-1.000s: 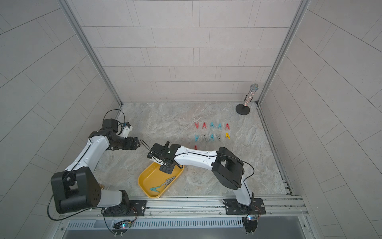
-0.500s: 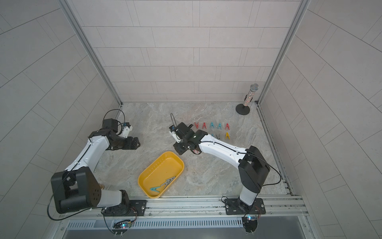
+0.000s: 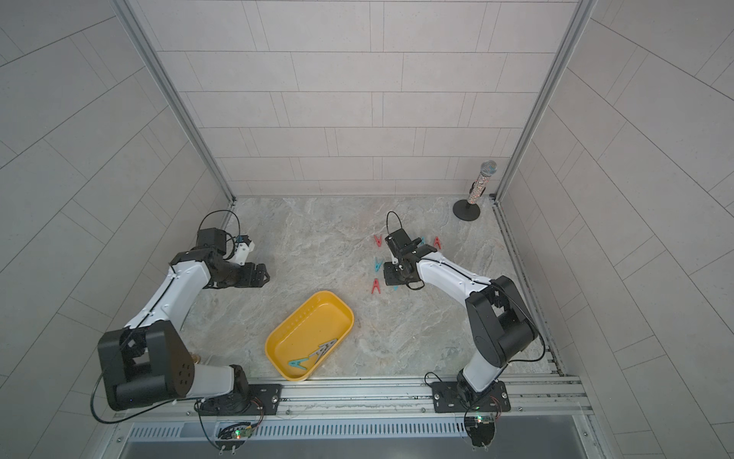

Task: Take the clothespins out of the storage box
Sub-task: Place the clothespin at the center of the board.

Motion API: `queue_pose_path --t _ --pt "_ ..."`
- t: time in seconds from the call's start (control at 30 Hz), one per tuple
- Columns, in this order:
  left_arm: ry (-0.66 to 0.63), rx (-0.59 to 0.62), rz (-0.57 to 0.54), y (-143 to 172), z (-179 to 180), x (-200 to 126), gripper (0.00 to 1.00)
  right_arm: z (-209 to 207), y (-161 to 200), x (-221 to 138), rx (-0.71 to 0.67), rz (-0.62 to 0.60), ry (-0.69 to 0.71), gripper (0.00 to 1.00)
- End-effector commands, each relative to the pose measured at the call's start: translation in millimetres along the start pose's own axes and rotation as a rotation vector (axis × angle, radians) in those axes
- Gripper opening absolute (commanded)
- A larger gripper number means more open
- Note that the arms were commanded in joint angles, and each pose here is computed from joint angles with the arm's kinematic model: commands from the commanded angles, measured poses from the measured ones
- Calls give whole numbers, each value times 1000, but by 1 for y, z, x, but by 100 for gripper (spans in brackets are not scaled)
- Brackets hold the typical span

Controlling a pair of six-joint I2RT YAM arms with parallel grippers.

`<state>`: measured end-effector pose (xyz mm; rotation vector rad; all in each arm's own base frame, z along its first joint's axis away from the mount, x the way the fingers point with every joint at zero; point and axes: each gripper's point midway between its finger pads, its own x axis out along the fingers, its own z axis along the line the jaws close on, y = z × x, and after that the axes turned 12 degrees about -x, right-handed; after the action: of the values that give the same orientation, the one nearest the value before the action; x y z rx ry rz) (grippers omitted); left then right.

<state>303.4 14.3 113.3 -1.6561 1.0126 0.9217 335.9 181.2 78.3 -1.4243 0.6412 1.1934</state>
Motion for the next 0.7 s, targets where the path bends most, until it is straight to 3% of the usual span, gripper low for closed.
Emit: queue_pose_path --t 0.0,0.67 --pt "2 1 -1 2 -1 -2 95 -1 10 14 32 62 -8 0" --pt "2 3 -1 2 -1 -3 95 0 6 52 29 130 -12 4"
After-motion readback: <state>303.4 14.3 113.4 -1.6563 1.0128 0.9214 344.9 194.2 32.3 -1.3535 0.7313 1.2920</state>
